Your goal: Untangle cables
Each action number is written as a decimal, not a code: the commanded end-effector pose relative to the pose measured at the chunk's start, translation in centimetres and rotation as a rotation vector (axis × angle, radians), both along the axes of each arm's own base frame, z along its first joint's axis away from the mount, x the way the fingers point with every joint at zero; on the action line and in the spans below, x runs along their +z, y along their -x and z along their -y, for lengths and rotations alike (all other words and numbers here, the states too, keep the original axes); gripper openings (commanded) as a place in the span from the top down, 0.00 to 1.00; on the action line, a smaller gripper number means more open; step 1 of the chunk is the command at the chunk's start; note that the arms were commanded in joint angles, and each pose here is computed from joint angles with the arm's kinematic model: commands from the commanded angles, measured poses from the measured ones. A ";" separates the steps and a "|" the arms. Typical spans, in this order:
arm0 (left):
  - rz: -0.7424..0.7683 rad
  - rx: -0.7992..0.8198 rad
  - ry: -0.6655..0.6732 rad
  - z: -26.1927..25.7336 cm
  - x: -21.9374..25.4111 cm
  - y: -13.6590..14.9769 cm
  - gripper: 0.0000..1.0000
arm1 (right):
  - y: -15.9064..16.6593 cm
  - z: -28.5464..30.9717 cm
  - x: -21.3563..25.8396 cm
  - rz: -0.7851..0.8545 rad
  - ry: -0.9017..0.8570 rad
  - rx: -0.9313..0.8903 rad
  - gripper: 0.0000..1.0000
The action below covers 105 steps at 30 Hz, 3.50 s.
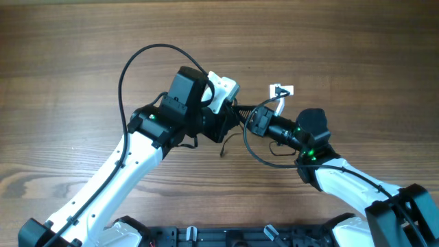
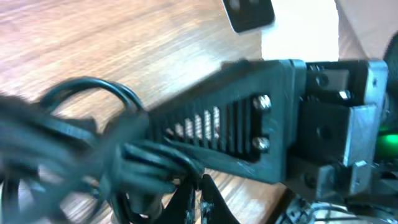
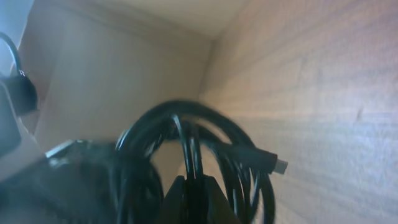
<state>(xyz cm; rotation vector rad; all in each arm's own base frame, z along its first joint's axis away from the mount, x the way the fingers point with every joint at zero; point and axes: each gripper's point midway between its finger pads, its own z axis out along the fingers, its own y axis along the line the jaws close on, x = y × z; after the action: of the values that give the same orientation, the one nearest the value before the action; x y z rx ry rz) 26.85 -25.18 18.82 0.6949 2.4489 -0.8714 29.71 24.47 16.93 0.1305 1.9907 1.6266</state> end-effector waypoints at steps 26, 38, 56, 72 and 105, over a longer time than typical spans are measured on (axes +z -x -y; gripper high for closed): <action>-0.209 0.752 0.002 -9.2 -2.4 -7.8 0.68 | -2.3 10.7 -8.0 -0.082 0.303 -0.121 0.00; -0.456 0.767 -0.169 -6.0 -13.5 -7.1 0.60 | -2.7 11.1 -8.2 -0.084 0.318 -0.148 0.00; -0.527 0.843 -0.283 -5.4 -19.8 -6.4 0.96 | -2.7 11.5 -8.8 -0.151 0.312 -0.188 0.00; -0.372 0.486 -0.301 -4.2 -16.8 -5.7 0.96 | -2.4 12.0 -10.0 -0.209 0.340 -0.214 0.00; -0.127 -0.231 0.079 -2.2 -2.2 2.0 0.96 | -1.1 7.3 -6.4 0.018 0.270 0.006 0.24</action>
<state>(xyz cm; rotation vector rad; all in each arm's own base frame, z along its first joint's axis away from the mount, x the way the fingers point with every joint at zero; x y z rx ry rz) 26.28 -22.29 14.22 0.8345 2.5973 -0.8842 30.33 17.27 10.63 0.0196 2.1840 1.3781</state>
